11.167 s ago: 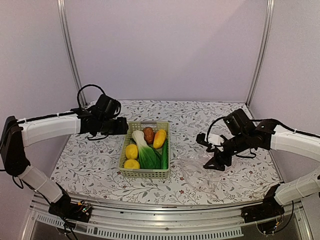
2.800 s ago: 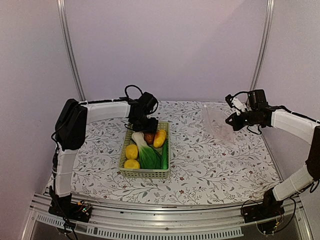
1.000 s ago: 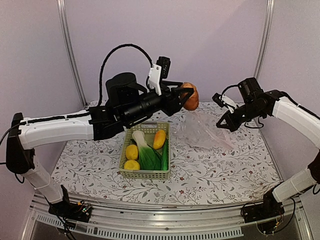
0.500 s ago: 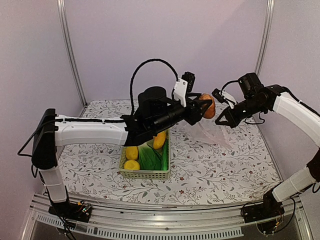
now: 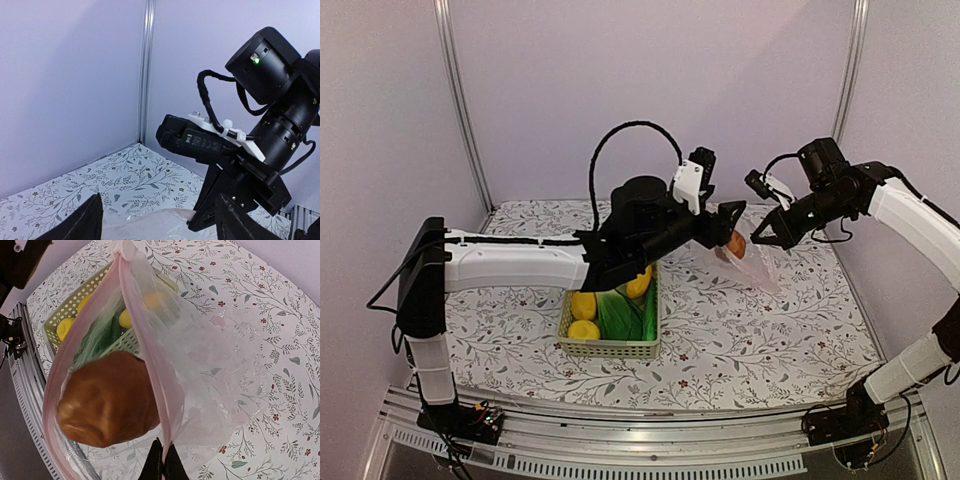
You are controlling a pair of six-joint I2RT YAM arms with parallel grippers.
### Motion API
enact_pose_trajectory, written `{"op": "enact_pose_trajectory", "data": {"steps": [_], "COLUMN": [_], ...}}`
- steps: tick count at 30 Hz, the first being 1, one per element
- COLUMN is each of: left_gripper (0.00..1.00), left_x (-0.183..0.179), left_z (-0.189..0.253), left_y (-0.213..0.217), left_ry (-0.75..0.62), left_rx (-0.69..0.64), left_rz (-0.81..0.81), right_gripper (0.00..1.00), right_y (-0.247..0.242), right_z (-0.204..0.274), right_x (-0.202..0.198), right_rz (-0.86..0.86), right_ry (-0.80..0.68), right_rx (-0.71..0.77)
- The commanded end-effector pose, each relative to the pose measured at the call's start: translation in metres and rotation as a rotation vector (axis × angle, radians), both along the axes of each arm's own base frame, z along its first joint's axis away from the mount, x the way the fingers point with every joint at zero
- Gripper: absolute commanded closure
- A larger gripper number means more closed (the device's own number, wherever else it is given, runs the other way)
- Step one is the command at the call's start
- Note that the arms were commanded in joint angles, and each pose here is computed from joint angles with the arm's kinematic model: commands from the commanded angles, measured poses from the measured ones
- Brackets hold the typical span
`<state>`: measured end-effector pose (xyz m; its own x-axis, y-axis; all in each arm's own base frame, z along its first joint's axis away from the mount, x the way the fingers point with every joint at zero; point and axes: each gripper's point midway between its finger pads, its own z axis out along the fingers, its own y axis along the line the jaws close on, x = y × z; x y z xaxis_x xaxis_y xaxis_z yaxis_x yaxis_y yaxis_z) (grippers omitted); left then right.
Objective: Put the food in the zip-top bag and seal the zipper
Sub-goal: Place the fake vegetable in the zipper food storage bag, then pick up the fake fruit from the bin.
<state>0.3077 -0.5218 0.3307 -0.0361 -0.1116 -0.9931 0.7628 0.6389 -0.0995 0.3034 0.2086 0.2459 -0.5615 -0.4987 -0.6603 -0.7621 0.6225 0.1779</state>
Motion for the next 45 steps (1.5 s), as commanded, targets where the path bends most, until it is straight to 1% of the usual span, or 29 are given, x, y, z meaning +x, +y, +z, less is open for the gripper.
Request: {"op": "enact_pose_trajectory", "data": {"steps": [1, 4, 8, 11, 16, 21, 24, 27, 32, 35, 45], "left_gripper": [0.2, 0.18, 0.18, 0.19, 0.19, 0.19, 0.19, 0.19, 0.19, 0.19, 0.19], "left_x": [-0.003, -0.011, -0.034, -0.045, -0.048, -0.045, -0.043, -0.041, -0.035, -0.032, -0.018], "left_z": [0.01, 0.027, 0.048, 0.056, 0.044, 0.012, -0.007, -0.027, -0.058, -0.073, -0.095], "left_y": [-0.006, -0.009, -0.007, 0.005, 0.033, 0.067, 0.083, 0.096, 0.108, 0.11, 0.119], "left_ry": [-0.017, -0.053, -0.099, -0.094, -0.044, 0.016, 0.063, 0.114, 0.211, 0.257, 0.347], "left_rx": [0.008, -0.004, -0.022, -0.036, -0.003, 0.066, 0.101, 0.135, 0.186, 0.215, 0.24], "left_rz": [0.016, -0.011, -0.046, -0.04, 0.012, 0.103, 0.148, 0.181, 0.213, 0.221, 0.264], "right_gripper": [1.0, 1.0, 1.0, 1.0, 1.0, 1.0, 1.0, 1.0, 1.0, 1.0, 1.0], "right_y": [0.005, 0.005, -0.008, -0.026, -0.064, -0.096, -0.1, -0.097, -0.089, -0.084, -0.079], "right_z": [0.003, 0.001, 0.0, 0.006, 0.022, 0.039, 0.044, 0.035, -0.004, -0.019, -0.033], "right_x": [0.002, 0.008, 0.027, 0.048, 0.083, 0.107, 0.11, 0.108, 0.1, 0.094, 0.082], "right_rz": [-0.003, -0.012, -0.071, -0.136, -0.263, -0.359, -0.371, -0.361, -0.324, -0.305, -0.273], "right_ry": [0.026, 0.03, 0.027, -0.031, -0.16, -0.239, -0.26, -0.247, -0.154, -0.115, -0.086], "right_rx": [0.01, 0.006, -0.001, -0.046, -0.171, -0.243, -0.257, -0.247, -0.228, -0.213, -0.206]}}
